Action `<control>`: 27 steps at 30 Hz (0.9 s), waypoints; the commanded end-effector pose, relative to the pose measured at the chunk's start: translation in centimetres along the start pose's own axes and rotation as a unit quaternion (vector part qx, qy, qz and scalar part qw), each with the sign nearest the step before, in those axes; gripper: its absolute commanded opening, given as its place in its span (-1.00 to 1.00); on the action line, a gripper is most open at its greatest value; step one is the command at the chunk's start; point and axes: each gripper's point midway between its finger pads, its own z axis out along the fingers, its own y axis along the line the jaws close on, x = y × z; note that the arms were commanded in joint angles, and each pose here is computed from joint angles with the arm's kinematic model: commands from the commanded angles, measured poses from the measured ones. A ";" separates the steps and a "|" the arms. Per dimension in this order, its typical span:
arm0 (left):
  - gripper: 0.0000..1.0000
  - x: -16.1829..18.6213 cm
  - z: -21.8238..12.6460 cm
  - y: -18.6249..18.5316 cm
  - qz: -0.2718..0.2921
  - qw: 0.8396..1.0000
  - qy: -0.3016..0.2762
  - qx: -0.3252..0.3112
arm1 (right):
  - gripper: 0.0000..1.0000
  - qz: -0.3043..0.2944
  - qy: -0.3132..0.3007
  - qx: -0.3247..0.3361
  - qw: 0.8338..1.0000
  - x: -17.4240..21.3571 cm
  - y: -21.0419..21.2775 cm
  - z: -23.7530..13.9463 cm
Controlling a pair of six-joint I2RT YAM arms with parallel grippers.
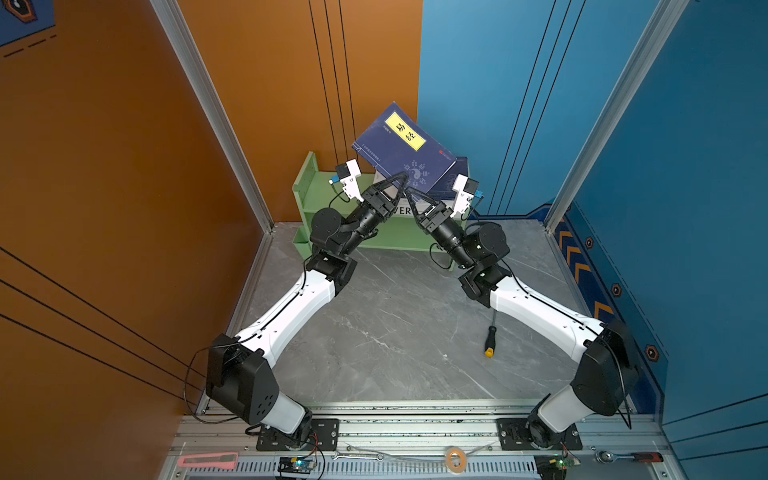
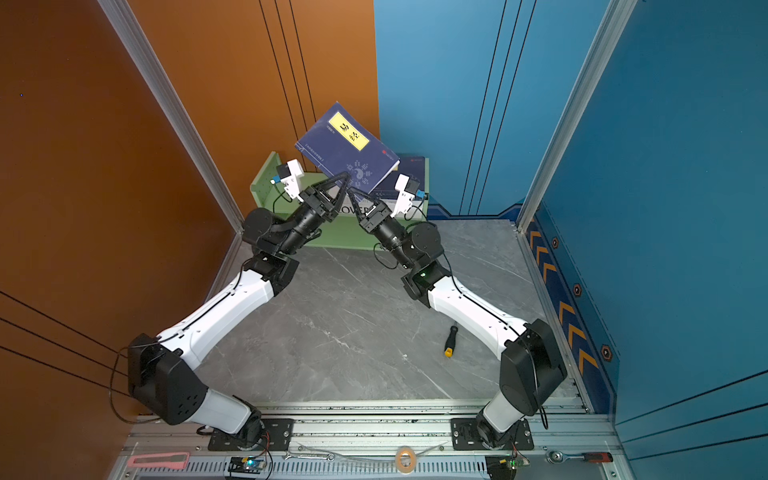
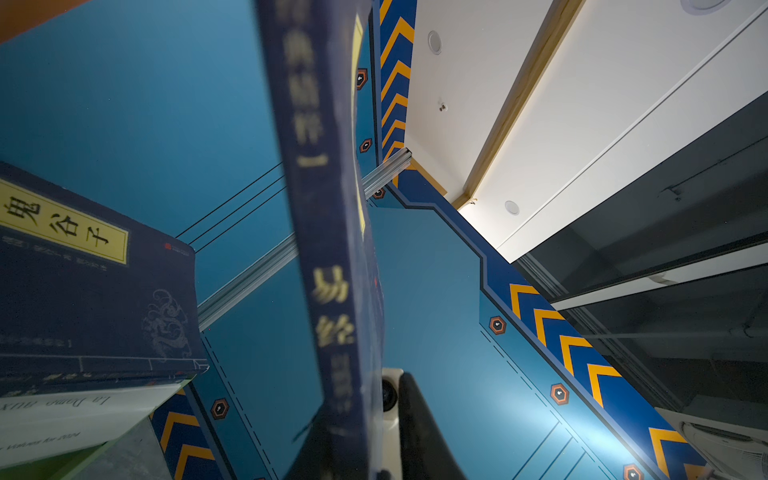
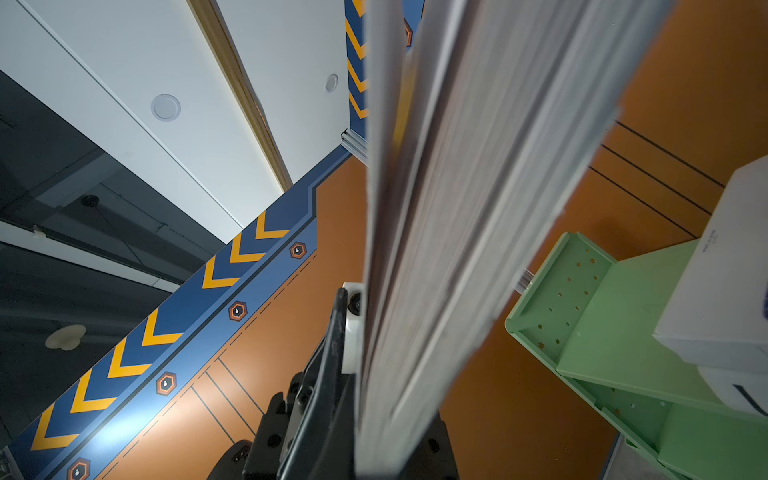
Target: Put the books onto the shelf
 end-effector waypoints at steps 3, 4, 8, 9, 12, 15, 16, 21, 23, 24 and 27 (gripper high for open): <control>0.02 -1.8 -0.6 -2.7 0.029 0.999 -0.003 0.044 | -0.86 -0.033 0.032 -0.006 0.999 -1.4 1.9 -1.3; 0.16 -2.2 -0.7 -2.5 0.028 0.999 -0.003 0.041 | -0.86 -0.036 0.040 -0.006 0.999 -1.5 2.2 -1.6; 0.39 -4.0 -1.1 -1.3 0.018 0.999 0.017 0.027 | -0.86 -0.058 0.086 -0.009 0.995 -1.9 3.7 -3.2; 0.41 -4.2 -1.1 -1.3 0.014 0.999 0.024 0.027 | -0.86 -0.062 0.096 -0.009 0.993 -2.0 4.1 -3.6; 0.42 -4.7 -1.1 -0.9 0.007 0.998 0.051 0.030 | -0.86 -0.079 0.122 -0.010 0.989 -2.3 5.5 -5.2; 0.40 -4.2 -0.6 -1.1 0.004 0.996 0.081 0.040 | -0.86 -0.104 0.132 0.010 0.986 -2.5 6.1 -6.6; 0.39 -3.9 -0.4 -1.3 0.005 0.995 0.093 0.046 | -0.86 -0.115 0.134 0.018 0.984 -2.6 6.4 -7.2; 0.21 -2.8 -0.4 -3.2 0.013 0.990 0.120 0.075 | -0.86 -0.142 0.120 0.042 0.982 -3.6 7.1 -8.8; 0.11 -2.3 -0.5 -3.9 0.015 0.988 0.127 0.084 | -0.86 -0.146 0.109 0.051 0.982 -4.1 6.9 -9.2; 0.09 -2.1 -0.6 -4.2 0.016 0.988 0.130 0.086 | -0.86 -0.149 0.105 0.055 0.982 -4.3 6.8 -9.3; 0.05 -1.5 -0.7 -4.9 0.017 0.985 0.144 0.094 | -0.86 -0.149 0.099 0.063 0.982 -4.7 6.3 -9.2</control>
